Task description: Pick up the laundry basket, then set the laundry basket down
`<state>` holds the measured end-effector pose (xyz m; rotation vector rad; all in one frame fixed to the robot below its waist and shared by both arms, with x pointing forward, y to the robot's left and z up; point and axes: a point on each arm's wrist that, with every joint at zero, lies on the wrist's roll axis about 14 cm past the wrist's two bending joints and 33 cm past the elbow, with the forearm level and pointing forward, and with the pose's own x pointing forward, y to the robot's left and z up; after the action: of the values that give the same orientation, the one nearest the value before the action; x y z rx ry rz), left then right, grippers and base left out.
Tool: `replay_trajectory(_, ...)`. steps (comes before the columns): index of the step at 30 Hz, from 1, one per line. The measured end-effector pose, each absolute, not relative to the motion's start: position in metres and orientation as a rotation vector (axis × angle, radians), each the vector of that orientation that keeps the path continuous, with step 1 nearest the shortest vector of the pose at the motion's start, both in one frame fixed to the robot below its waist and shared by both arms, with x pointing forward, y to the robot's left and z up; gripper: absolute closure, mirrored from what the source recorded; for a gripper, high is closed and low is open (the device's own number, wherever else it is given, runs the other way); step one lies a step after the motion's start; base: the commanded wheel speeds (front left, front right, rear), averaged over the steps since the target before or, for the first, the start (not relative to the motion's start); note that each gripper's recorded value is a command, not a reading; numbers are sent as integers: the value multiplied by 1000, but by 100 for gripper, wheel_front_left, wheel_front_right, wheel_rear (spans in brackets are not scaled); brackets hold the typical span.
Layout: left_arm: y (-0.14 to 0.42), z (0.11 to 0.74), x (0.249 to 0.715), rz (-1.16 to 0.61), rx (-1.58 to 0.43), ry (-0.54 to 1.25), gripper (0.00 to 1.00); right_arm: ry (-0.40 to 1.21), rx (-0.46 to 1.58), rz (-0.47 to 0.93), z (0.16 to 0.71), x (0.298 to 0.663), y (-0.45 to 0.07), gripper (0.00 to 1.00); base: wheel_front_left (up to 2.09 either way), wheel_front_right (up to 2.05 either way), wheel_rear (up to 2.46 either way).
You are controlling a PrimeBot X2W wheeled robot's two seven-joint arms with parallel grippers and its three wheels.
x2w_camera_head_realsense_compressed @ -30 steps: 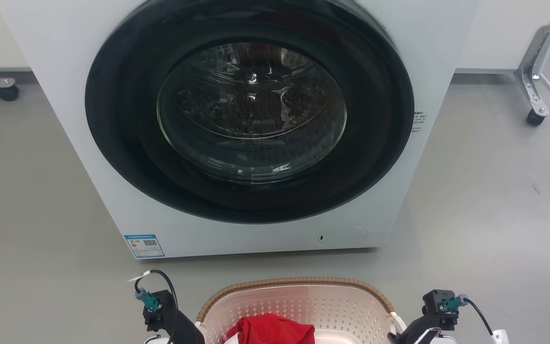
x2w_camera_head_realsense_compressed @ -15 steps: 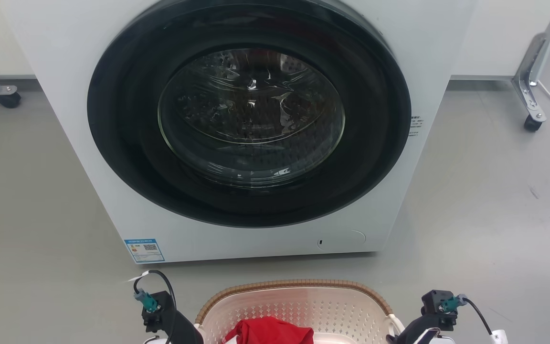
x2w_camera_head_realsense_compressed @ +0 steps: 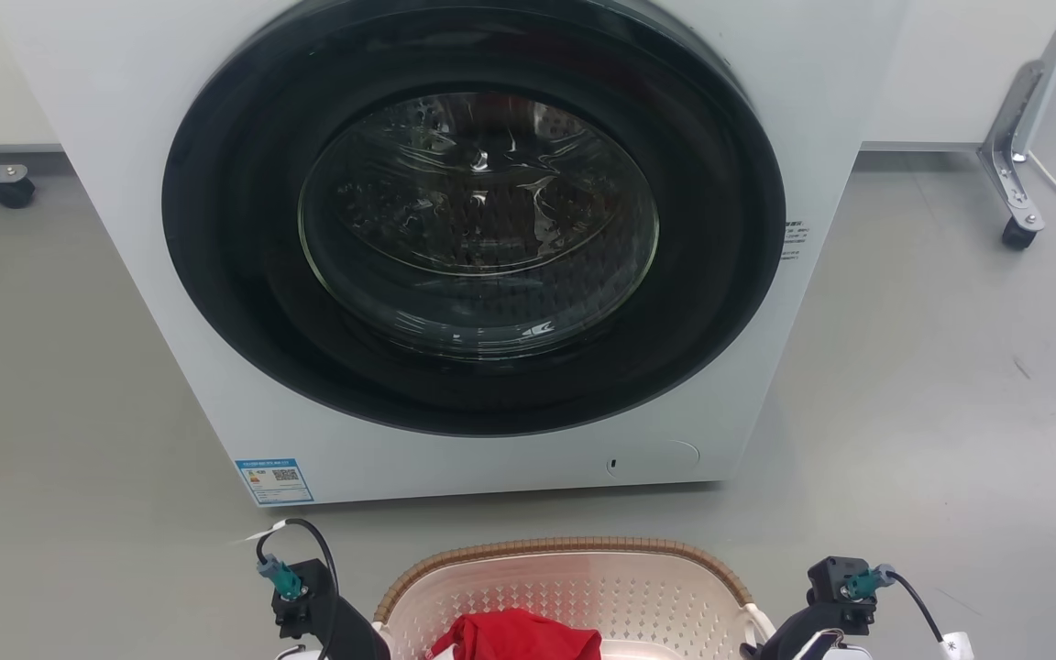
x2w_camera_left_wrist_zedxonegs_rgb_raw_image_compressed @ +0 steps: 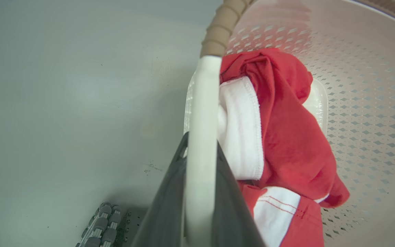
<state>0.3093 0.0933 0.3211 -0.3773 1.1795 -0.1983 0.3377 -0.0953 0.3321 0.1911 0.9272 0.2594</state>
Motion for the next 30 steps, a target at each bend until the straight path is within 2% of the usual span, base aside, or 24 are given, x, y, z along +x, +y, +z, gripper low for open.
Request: replay_trajectory(30, 94, 314, 309, -187, -389, 1192, 100, 959, 194, 259, 323, 335, -93, 100, 0, 0, 0)
